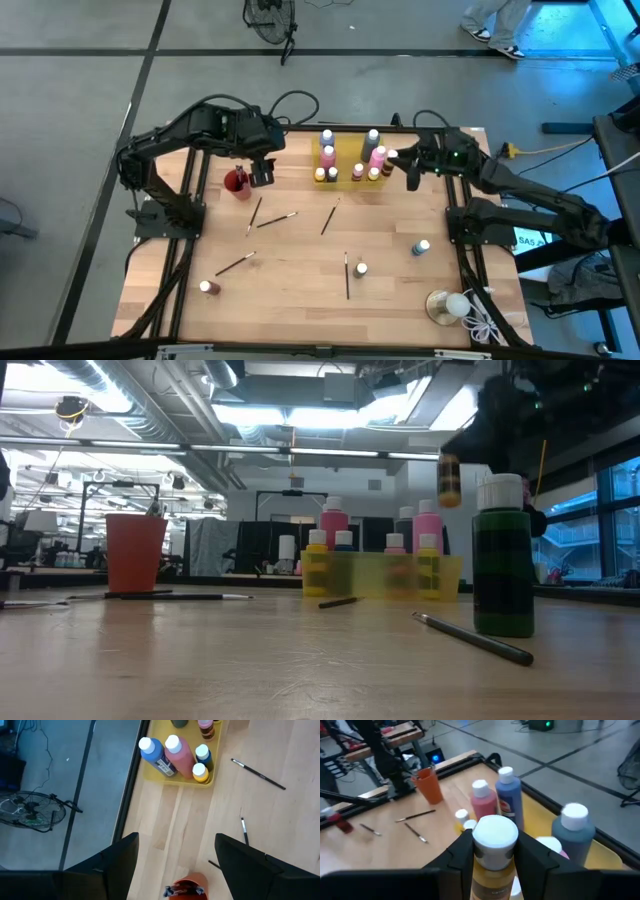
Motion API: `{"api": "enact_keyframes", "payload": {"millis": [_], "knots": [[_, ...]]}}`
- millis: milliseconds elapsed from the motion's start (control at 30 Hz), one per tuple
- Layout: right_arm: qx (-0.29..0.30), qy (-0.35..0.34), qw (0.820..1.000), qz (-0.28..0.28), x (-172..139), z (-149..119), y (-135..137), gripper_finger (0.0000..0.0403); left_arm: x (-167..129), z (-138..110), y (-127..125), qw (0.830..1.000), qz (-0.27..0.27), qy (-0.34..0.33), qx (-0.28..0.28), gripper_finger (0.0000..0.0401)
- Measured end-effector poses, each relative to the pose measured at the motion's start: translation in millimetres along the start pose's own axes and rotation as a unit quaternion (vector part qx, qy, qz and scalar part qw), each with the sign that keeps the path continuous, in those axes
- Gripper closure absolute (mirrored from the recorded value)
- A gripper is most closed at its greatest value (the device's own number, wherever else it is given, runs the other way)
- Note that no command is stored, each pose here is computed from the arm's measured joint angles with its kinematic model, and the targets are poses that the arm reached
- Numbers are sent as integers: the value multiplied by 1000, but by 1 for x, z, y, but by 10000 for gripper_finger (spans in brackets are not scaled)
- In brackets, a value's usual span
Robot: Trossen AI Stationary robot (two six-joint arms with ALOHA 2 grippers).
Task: Pick & Place Paint Supplies
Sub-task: Put the small yellow paint bottle into the yellow bin
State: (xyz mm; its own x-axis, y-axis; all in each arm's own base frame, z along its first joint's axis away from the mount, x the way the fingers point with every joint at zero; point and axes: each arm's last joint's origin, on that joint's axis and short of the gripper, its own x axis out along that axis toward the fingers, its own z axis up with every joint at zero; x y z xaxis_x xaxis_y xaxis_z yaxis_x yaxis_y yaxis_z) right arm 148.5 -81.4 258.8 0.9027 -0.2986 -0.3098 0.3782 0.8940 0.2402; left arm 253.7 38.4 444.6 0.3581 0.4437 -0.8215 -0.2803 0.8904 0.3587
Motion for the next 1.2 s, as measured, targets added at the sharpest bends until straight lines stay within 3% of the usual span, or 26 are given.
{"api": "enact_keyframes", "payload": {"millis": [300, 667, 800, 1200], "knots": [[12, 0, 996, -92, 6, -23, -11, 293, 8, 1, 17, 999, -39, 4, -37, 143], [44, 0, 994, -96, 12, -45, -17, 293, 13, 2, 30, 997, -41, -2, -66, 143], [35, -28, 995, -85, 13, -45, -16, 293, 14, 3, 33, 997, -38, -7, -69, 143], [30, -26, 995, -88, 14, -58, -20, 293, 14, 5, 34, 996, -37, -22, -74, 143]]}}
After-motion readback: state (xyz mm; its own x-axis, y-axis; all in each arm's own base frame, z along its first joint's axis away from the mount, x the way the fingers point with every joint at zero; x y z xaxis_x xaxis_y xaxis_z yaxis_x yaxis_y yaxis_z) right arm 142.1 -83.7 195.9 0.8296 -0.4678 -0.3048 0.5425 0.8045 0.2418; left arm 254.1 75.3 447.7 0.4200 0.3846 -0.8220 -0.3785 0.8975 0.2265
